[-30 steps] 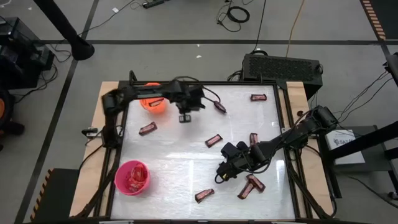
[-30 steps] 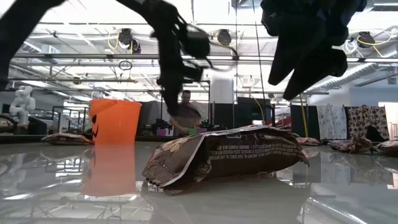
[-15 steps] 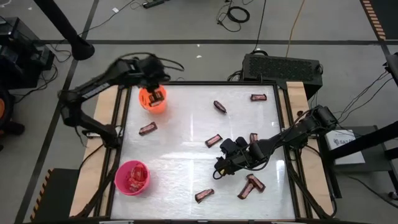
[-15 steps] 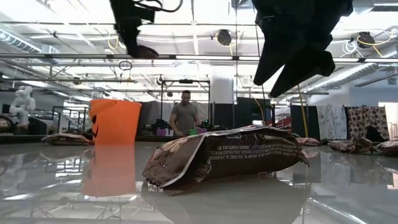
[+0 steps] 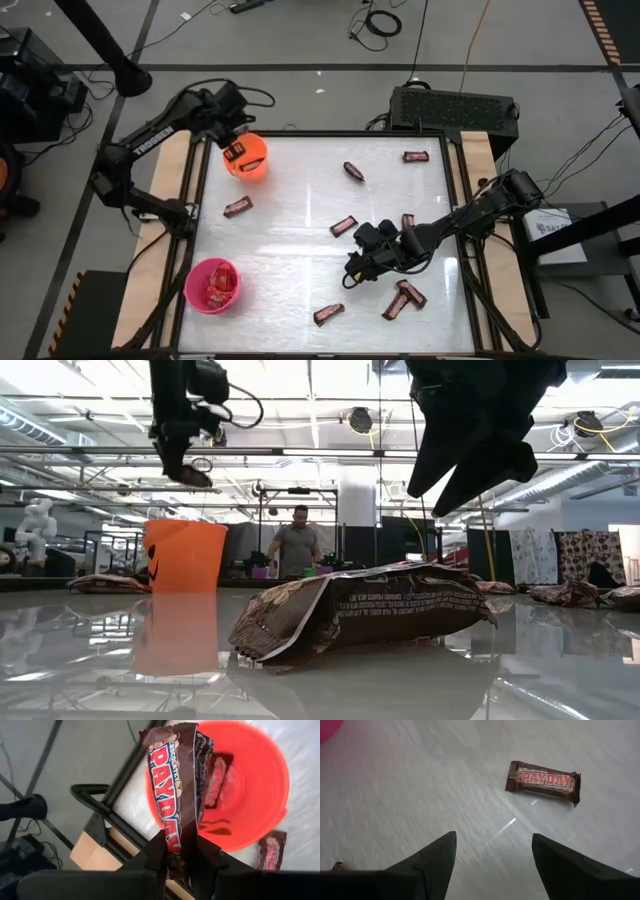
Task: Sort candy by brand, put in halloween buckets
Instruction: Put the brown chocolate bar into the orange bucket
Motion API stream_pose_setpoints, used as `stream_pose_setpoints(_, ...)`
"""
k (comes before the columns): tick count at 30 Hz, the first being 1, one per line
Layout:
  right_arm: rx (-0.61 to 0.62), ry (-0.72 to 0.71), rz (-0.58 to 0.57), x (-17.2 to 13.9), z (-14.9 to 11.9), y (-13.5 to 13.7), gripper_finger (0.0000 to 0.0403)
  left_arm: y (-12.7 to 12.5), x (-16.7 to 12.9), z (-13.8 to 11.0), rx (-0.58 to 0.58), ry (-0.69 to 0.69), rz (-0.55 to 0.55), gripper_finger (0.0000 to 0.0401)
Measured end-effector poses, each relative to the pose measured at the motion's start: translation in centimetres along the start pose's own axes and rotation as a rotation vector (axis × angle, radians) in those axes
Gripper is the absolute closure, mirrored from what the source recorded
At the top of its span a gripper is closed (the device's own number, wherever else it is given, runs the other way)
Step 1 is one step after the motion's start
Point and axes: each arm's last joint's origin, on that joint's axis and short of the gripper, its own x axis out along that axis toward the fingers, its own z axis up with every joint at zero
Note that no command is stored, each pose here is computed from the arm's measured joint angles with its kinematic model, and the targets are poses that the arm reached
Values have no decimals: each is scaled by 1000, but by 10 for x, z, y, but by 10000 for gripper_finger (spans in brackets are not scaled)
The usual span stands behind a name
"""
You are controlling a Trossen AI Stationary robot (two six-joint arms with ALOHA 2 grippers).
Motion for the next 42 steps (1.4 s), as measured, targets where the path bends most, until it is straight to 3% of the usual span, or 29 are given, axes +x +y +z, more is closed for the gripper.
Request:
stream_pose_setpoints(7,-58,0,-3,1,1,-1,151,-6,12,-2,14,14,-79,335)
stream_pose_setpoints(14,-57,19,-1,4,7,-4,151,-6,13,0,21,-9,-82,324)
stream_pose_setpoints(18,-36,173,67,6,6,-5,151,-6,13,0,10,-13,-89,280)
stream_pose_setpoints(21,40,343,51,5,0,-11,151,-6,13,0,21,-17,-99,238)
stream_pose_setpoints(25,155,449,-85,-1,-11,-21,151,-9,13,1,28,-32,-166,195)
stream_pose_setpoints(31,355,345,-473,-11,-19,-47,151,-13,11,6,3,-100,-301,175)
stream_pose_setpoints(34,394,338,-605,-14,-15,-60,151,-20,9,11,-5,-161,-401,175)
stream_pose_setpoints(38,383,363,-637,-3,-11,-74,151,-36,3,19,31,-233,-534,175)
stream_pose_setpoints(42,383,432,-623,16,-21,-92,151,-51,-1,20,86,-235,-539,175)
